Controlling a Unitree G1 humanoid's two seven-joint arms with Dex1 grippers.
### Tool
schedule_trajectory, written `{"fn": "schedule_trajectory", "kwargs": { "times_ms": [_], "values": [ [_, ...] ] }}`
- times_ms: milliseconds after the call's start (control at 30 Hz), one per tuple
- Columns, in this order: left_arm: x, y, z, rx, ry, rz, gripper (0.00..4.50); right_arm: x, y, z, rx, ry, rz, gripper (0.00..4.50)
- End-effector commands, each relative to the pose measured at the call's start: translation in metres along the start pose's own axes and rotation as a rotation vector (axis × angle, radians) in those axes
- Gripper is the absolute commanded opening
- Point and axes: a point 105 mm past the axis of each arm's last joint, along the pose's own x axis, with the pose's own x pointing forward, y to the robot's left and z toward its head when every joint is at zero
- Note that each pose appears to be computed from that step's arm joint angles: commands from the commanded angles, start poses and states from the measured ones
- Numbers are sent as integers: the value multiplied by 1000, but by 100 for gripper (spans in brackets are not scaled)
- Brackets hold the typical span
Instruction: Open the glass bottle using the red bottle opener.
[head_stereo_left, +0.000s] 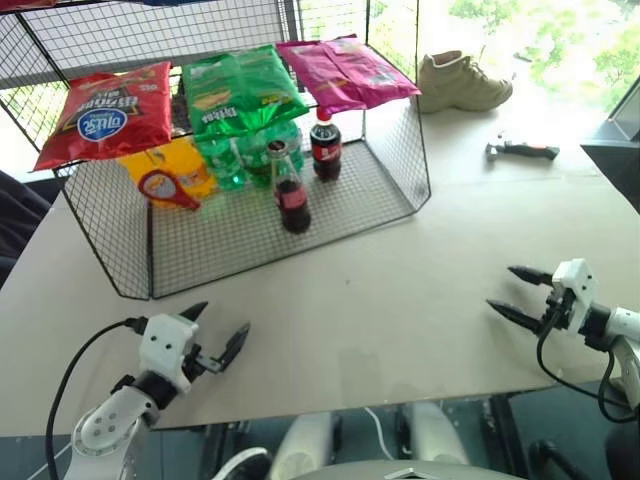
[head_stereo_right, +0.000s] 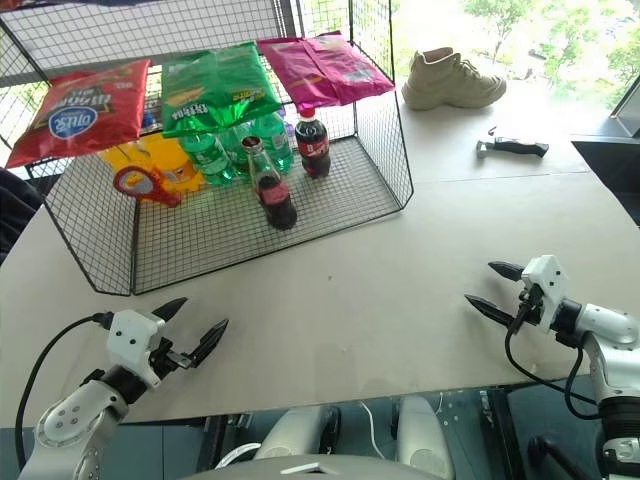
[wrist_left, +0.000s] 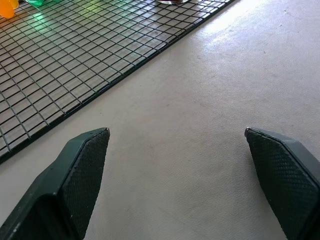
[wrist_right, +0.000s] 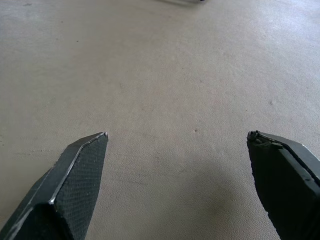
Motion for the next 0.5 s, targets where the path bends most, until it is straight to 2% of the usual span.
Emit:
{"fn": "schedule_trajectory", "kwargs": {
  "times_ms": [33, 500],
  "values": [
    [0, 6, 8, 30, -23, -1, 450, -5, -6, 17, -51, -36, -16, 448],
    [11, 9, 9, 26, -41, -15, 450, -8, -1, 21, -66, -39, -24, 448]
  ]
}}
